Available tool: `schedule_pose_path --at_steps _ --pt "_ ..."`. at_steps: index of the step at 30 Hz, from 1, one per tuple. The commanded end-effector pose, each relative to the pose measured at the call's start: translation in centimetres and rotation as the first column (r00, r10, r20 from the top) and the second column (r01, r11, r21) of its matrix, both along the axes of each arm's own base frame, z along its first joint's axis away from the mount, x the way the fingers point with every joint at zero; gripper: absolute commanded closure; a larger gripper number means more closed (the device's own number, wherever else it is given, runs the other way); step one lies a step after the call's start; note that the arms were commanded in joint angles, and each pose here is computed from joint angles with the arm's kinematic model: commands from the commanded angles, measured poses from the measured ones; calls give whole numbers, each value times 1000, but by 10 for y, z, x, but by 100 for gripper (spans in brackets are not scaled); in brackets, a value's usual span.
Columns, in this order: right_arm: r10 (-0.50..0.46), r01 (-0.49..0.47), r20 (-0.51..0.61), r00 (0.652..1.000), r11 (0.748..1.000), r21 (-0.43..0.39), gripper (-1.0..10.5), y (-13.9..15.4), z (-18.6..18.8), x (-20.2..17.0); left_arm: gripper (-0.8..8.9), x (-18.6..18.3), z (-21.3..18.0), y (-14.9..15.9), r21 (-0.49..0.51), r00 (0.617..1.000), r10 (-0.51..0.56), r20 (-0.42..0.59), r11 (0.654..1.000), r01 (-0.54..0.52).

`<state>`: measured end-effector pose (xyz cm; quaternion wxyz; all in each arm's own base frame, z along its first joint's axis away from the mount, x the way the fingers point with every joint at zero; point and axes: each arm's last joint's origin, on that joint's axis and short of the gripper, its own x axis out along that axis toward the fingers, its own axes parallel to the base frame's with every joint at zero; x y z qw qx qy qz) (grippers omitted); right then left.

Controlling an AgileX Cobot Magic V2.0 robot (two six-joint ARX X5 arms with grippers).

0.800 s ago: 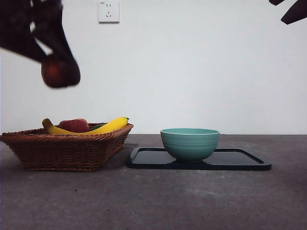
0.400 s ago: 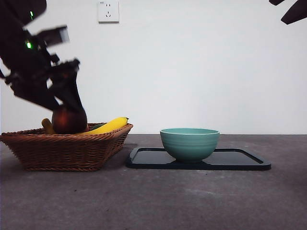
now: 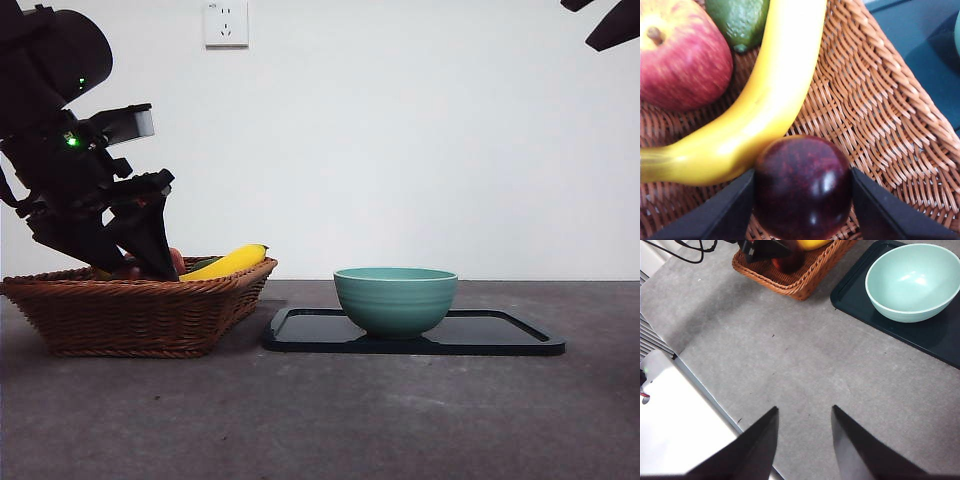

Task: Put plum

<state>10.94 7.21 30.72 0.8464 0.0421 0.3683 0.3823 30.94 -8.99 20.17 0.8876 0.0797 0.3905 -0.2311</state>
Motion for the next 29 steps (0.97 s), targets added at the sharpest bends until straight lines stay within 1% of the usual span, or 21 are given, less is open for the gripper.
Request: schedule_pose_path --at_steps 1,7,10,12,22,29 --pt "3 -3 5 1000 1000 9 775 1 2 1 565 3 -2 -2 4 1000 -11 3 1000 10" --pt "3 -3 5 1000 1000 10 775 2 2 1 549 2 -7 -2 18 999 -16 -34 1000 17" --pt "3 -3 5 1000 1000 10 775 2 2 1 474 1 -7 -1 20 999 -16 -43 1000 17" --pt "3 -3 5 1000 1000 10 775 2 2 1 442 1 -7 -1 20 999 -16 -43 1000 17" --pt "1 -1 1 1000 1000 10 775 1 2 1 437 1 0 -1 8 1000 -10 -21 1000 10" --pt "1 -1 1 1000 1000 10 775 1 2 1 438 -4 26 0 -19 998 -2 56 1000 3"
